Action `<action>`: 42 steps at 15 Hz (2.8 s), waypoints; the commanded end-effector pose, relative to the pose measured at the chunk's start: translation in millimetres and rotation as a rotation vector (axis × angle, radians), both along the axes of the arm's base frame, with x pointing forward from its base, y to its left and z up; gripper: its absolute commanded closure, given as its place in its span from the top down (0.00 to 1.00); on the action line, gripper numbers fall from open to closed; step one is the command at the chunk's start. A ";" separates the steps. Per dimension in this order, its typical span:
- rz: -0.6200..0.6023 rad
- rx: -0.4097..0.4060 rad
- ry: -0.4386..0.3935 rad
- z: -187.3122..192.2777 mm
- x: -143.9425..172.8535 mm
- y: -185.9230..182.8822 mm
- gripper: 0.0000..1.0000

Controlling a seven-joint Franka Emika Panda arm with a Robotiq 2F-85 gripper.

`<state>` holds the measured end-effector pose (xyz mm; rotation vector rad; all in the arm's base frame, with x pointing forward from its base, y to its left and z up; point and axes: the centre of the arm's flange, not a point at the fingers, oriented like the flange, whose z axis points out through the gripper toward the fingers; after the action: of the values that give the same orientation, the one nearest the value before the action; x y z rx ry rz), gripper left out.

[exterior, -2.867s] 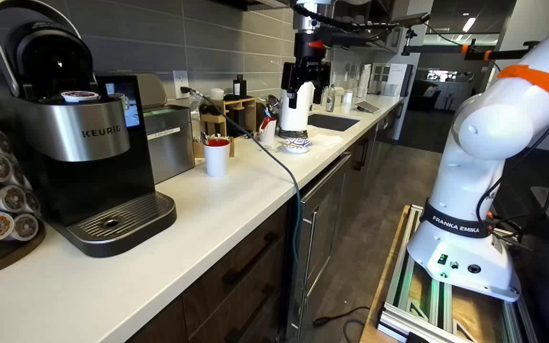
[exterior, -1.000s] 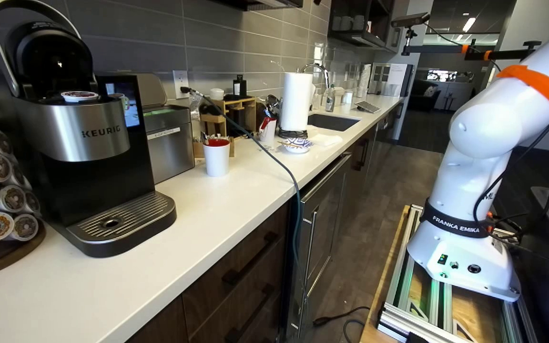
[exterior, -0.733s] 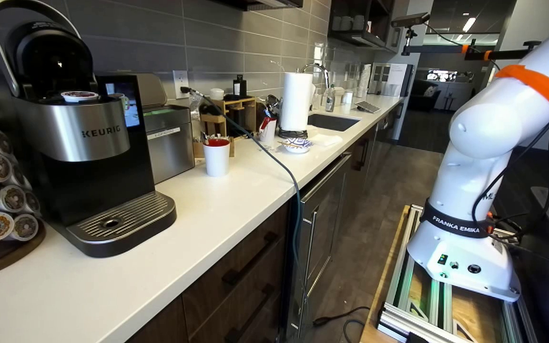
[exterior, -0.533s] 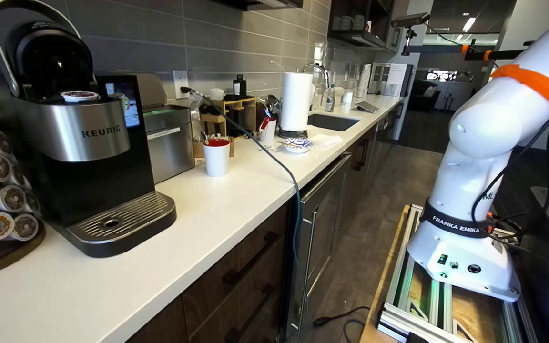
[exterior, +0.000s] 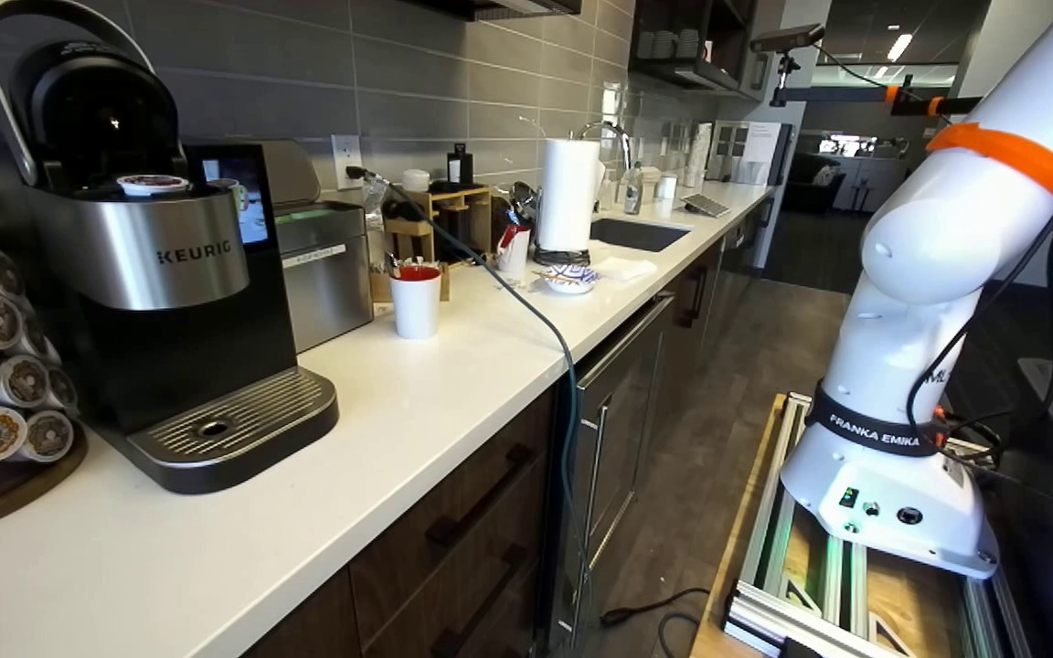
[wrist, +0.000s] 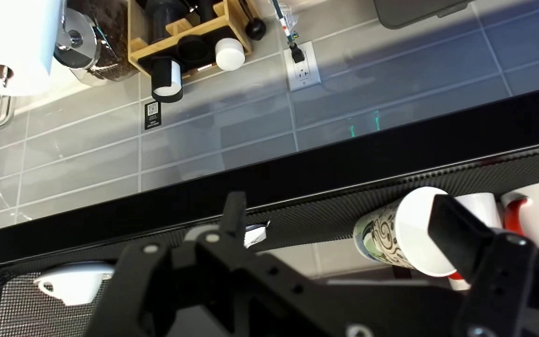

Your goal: Pick up the cup and put it on the counter

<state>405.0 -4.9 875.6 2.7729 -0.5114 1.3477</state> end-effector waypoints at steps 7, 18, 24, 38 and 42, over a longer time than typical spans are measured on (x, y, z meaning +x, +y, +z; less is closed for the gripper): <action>-0.017 -0.124 -0.060 15.2 53.9 44.5 1.00; 0.072 -0.226 -0.101 25.1 149.2 64.3 1.00; 0.036 -0.257 -0.098 16.9 182.4 50.8 1.00; 0.074 -0.263 -0.088 2.7 201.8 55.7 0.00; 0.081 -0.260 -0.091 8.2 195.3 57.6 0.01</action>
<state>600.0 47.2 870.2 2.5382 -0.2237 1.4569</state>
